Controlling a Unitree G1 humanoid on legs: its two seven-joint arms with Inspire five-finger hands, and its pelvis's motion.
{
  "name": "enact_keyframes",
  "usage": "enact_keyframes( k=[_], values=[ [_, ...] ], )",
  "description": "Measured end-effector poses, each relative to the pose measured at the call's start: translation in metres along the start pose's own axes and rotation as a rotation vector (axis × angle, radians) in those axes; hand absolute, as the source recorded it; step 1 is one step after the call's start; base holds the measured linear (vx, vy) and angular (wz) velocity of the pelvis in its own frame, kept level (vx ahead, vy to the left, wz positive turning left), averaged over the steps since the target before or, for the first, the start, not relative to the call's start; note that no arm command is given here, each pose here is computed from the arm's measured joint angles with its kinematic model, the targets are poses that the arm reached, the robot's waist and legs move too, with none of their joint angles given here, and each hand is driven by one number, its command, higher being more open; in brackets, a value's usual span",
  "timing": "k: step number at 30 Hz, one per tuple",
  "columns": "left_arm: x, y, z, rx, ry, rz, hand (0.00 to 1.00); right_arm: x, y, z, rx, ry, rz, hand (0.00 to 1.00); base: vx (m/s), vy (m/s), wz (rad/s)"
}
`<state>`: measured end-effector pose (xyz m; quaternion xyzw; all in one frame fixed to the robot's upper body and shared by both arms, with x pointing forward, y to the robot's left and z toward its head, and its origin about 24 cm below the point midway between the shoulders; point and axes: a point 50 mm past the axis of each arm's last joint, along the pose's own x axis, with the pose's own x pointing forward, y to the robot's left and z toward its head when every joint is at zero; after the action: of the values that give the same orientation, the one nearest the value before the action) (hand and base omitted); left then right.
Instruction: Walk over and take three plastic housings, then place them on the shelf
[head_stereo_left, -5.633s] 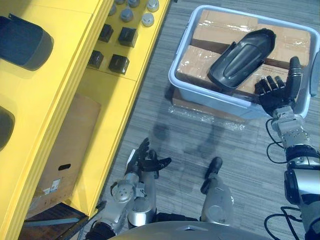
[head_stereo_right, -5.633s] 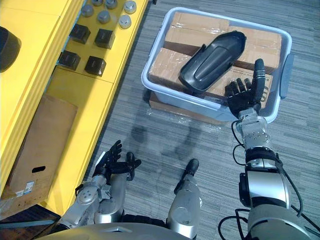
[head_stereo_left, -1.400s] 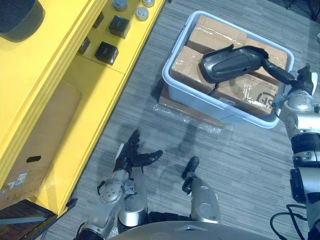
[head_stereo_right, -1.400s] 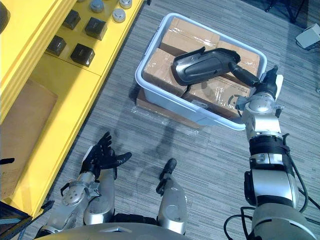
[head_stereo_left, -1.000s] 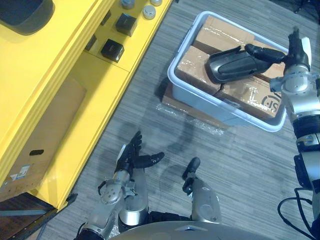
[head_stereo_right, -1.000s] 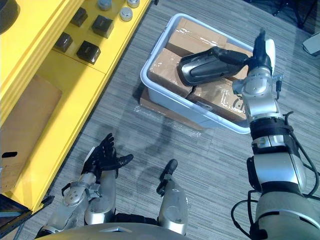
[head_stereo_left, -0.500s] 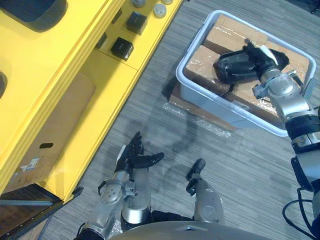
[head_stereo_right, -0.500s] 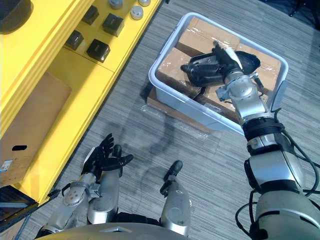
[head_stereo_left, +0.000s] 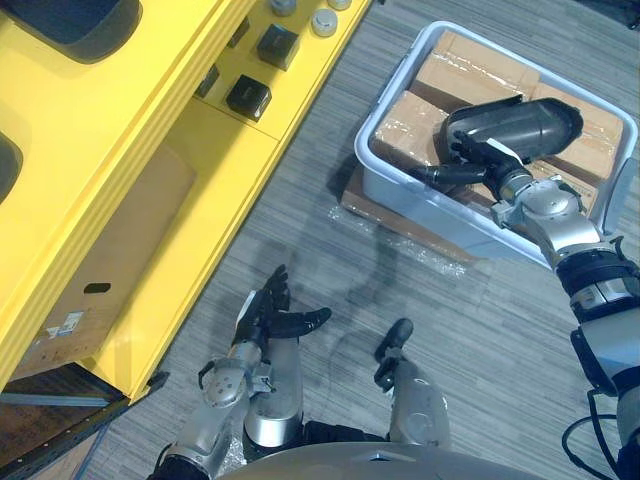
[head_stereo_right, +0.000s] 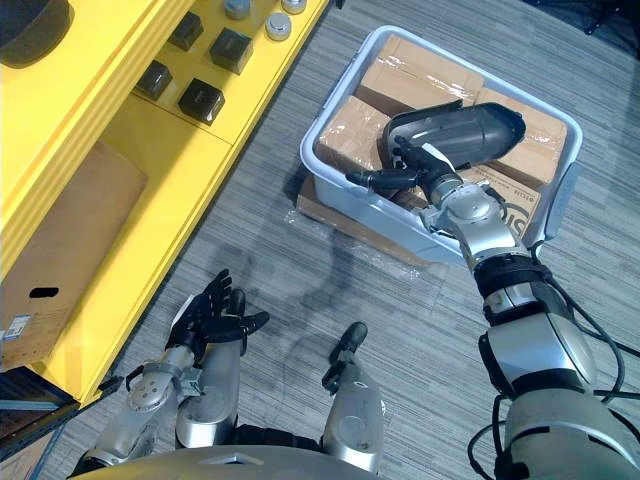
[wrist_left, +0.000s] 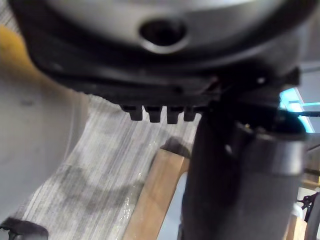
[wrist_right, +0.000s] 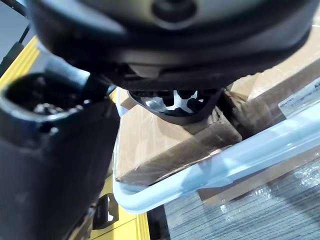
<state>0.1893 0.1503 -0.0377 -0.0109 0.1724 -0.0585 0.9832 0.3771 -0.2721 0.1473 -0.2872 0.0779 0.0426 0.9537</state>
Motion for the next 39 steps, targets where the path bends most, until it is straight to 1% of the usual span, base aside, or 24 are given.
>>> enact_keyframes(
  k=[10, 13, 16, 21, 26, 27, 30, 33, 37, 39],
  values=[
    [0.000, 0.001, -0.002, 0.013, 0.011, -0.006, 1.00, -0.004, -0.001, -0.017, 0.003, 0.040, 0.025, 1.00, 0.00, 0.000, 0.00],
    [0.000, 0.002, -0.002, 0.019, 0.011, -0.004, 1.00, -0.006, -0.002, -0.021, -0.060, 0.064, 0.019, 1.00, 0.00, 0.000, 0.00],
    [0.000, 0.003, -0.002, 0.020, 0.010, -0.003, 1.00, -0.010, -0.010, -0.028, -0.144, 0.104, -0.005, 1.00, 0.00, 0.000, 0.00],
    [-0.001, 0.007, -0.002, 0.034, 0.013, 0.000, 1.00, -0.020, -0.031, -0.037, -0.217, 0.167, -0.058, 1.00, 0.00, 0.000, 0.00],
    [-0.001, 0.009, -0.001, 0.039, 0.013, 0.004, 1.00, -0.029, -0.052, -0.034, -0.259, 0.175, -0.116, 1.00, 0.01, 0.007, -0.03],
    [-0.001, 0.009, -0.001, 0.039, 0.013, 0.005, 1.00, -0.031, -0.057, -0.030, -0.291, 0.170, -0.129, 1.00, 0.00, 0.009, -0.03],
    [-0.002, 0.012, 0.000, 0.037, 0.009, 0.017, 1.00, -0.034, -0.066, -0.017, -0.296, 0.129, -0.161, 1.00, 0.01, 0.011, -0.05],
    [-0.002, 0.016, 0.000, 0.034, 0.006, 0.034, 1.00, -0.035, -0.071, -0.007, -0.306, 0.103, -0.178, 1.00, 0.01, 0.005, -0.02],
    [-0.003, 0.018, 0.004, 0.036, -0.008, 0.036, 1.00, -0.035, -0.073, -0.003, -0.328, 0.110, -0.191, 1.00, 0.01, 0.002, 0.00],
    [-0.003, 0.017, 0.005, 0.035, -0.012, 0.034, 1.00, -0.036, -0.076, -0.001, -0.286, 0.097, -0.249, 1.00, 0.00, 0.000, 0.00]
  ],
)
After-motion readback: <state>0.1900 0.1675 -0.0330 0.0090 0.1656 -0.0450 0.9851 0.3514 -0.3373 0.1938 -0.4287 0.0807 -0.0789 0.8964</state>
